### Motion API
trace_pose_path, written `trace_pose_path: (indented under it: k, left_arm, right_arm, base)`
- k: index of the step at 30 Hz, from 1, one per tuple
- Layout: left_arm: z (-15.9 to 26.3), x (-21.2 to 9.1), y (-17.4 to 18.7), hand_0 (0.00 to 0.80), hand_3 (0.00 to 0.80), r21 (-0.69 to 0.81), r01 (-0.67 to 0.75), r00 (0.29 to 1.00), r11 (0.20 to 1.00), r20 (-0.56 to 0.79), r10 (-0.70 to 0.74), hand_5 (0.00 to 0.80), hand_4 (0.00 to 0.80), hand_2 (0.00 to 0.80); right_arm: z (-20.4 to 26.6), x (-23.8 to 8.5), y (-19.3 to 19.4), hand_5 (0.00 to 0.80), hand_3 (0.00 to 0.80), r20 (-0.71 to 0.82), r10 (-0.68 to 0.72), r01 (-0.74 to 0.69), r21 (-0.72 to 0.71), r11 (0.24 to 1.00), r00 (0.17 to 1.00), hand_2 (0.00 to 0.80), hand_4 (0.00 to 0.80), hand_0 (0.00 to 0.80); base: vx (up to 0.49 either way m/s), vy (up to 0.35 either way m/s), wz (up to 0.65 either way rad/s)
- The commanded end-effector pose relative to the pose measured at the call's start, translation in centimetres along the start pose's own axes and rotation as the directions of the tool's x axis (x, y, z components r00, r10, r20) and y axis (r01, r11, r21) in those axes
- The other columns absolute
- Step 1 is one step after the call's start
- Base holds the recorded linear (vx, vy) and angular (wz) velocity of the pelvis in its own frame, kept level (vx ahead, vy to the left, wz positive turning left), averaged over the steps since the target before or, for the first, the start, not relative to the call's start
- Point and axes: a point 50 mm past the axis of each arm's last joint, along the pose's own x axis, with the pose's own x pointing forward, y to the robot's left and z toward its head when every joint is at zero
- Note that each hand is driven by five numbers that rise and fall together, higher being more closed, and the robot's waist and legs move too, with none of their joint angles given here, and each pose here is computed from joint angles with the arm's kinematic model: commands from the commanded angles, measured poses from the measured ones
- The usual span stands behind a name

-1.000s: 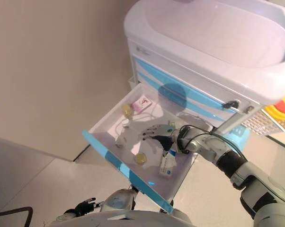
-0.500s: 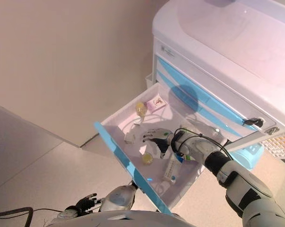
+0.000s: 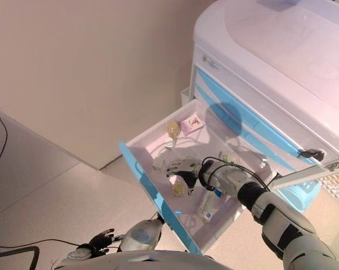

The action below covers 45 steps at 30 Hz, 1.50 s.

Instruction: Open the drawer and pick up the medicine

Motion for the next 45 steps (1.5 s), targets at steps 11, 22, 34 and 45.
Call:
trace_pose_path:
  k: [11, 22, 34, 45]
  left_arm:
    - [-0.1, -0.3, 1.1, 0.0, 0.0, 0.068, -0.021, 1.0, 0.997, 0.009, 0.021, 0.0, 0.0, 0.0]
    - [-0.1, -0.3, 1.1, 0.0, 0.0, 0.073, -0.018, 1.0, 0.997, 0.011, 0.017, 0.0, 0.0, 0.0]
    - [-0.2, -0.3, 1.2, 0.0, 0.0, 0.076, -0.016, 1.0, 0.997, 0.015, 0.014, 0.0, 0.0, 0.0]
    - [-0.1, -0.3, 1.0, 0.0, 0.0, 0.062, -0.013, 1.0, 0.998, 0.022, 0.011, 0.0, 0.0, 0.0]
  right_arm:
    - [2.1, 1.0, -1.4, 0.0, 0.0, 0.126, -0.005, 0.009, -0.034, 0.999, 0.992, 0.0, 0.0, 0.0]
    - [2.3, 1.2, -0.7, 0.0, 0.0, 0.117, 0.014, -0.01, -0.031, 0.999, 0.993, 0.0, 0.0, 0.0]
    - [2.2, 1.4, -0.1, 0.0, 0.0, 0.09, 0.006, -0.003, -0.033, 0.999, 0.996, 0.0, 0.0, 0.0]
    - [2.1, 1.5, 0.3, 0.232, 0.232, 0.076, 0.012, -0.009, -0.045, 0.999, 0.997, 0.232, 0.232, 0.232]
  base:
    - [0.0, 0.0, 0.0]
    - [0.0, 0.0, 0.0]
    - [0.0, 0.0, 0.0]
    - [0.0, 0.0, 0.0]
